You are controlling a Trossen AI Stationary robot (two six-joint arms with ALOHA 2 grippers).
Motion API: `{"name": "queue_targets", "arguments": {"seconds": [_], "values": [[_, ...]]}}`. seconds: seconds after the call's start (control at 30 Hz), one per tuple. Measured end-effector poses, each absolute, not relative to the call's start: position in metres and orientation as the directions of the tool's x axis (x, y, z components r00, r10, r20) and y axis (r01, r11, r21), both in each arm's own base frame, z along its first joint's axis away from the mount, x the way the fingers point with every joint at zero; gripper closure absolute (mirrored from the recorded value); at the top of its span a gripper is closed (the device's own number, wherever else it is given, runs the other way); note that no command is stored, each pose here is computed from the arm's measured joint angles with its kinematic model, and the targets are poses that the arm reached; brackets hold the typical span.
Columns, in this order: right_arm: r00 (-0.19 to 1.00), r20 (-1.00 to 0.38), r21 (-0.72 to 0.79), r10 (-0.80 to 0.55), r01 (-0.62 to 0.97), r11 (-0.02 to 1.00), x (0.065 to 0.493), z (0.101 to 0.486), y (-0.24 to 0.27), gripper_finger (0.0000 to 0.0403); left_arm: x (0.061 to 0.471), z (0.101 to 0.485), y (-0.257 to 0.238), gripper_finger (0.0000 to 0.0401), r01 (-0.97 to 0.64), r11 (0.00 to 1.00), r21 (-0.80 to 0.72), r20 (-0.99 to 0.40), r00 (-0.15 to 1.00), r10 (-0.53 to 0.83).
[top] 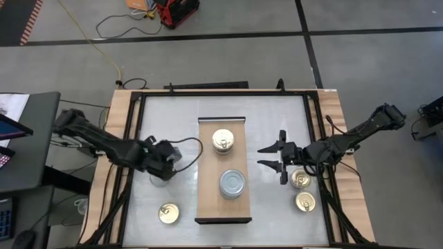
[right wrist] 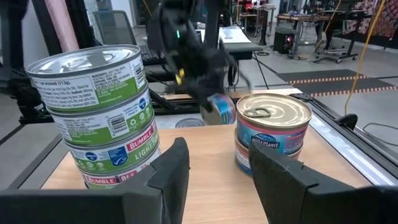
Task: Stack canned seafood by type on shelf
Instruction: Stack the blue tuna can on top of the stacked blue tuna cans on the shelf
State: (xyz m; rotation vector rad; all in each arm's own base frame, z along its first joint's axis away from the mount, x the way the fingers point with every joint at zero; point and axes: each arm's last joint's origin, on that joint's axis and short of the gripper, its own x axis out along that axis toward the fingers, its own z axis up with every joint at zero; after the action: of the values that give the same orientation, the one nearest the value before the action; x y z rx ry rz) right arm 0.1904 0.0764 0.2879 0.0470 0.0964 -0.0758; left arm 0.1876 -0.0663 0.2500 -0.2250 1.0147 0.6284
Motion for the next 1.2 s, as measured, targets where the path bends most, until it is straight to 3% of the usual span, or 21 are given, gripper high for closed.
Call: {"name": "queue_targets", "arguments": {"seconds": [0.23, 0.4, 0.63, 0.73, 1.0, 1.2], "values": [[0.992, -0.099, 0.036, -0.074, 0.078, 0.996, 0.19, 0.288, 0.076, 0.0207, 0.163, 0.297, -0.064, 0.021, -0.436, 0.894, 0.1, -0.634, 0.665, 0.395], [0.992, -0.099, -0.015, -0.076, 0.075, 0.997, 0.19, 0.288, 0.076, 0.0207, 0.155, 0.318, -0.063, 0.021, -0.34, 0.887, 0.312, -0.45, 0.77, 0.453], [0.989, -0.057, -0.192, -0.138, 0.124, 0.973, 0.191, 0.292, 0.072, 0.0207, 0.169, 0.333, -0.071, 0.0207, -0.203, 0.717, 0.667, -0.284, 0.82, 0.496], [0.982, -0.006, -0.191, -0.189, 0.184, 0.964, 0.19, 0.3, 0.066, 0.0207, 0.183, 0.338, -0.077, 0.0206, -0.146, 0.616, 0.774, -0.231, 0.841, 0.49], [0.953, 0.023, -0.076, -0.302, 0.303, 0.95, 0.19, 0.305, 0.046, 0.0207, 0.225, 0.34, -0.074, 0.0206, -0.048, 0.387, 0.921, -0.15, 0.873, 0.464], [0.951, 0.02, -0.045, -0.309, 0.309, 0.95, 0.185, 0.307, 0.043, 0.0207, 0.243, 0.344, -0.064, 0.0205, -0.042, 0.287, 0.957, -0.086, 0.904, 0.418]]}}
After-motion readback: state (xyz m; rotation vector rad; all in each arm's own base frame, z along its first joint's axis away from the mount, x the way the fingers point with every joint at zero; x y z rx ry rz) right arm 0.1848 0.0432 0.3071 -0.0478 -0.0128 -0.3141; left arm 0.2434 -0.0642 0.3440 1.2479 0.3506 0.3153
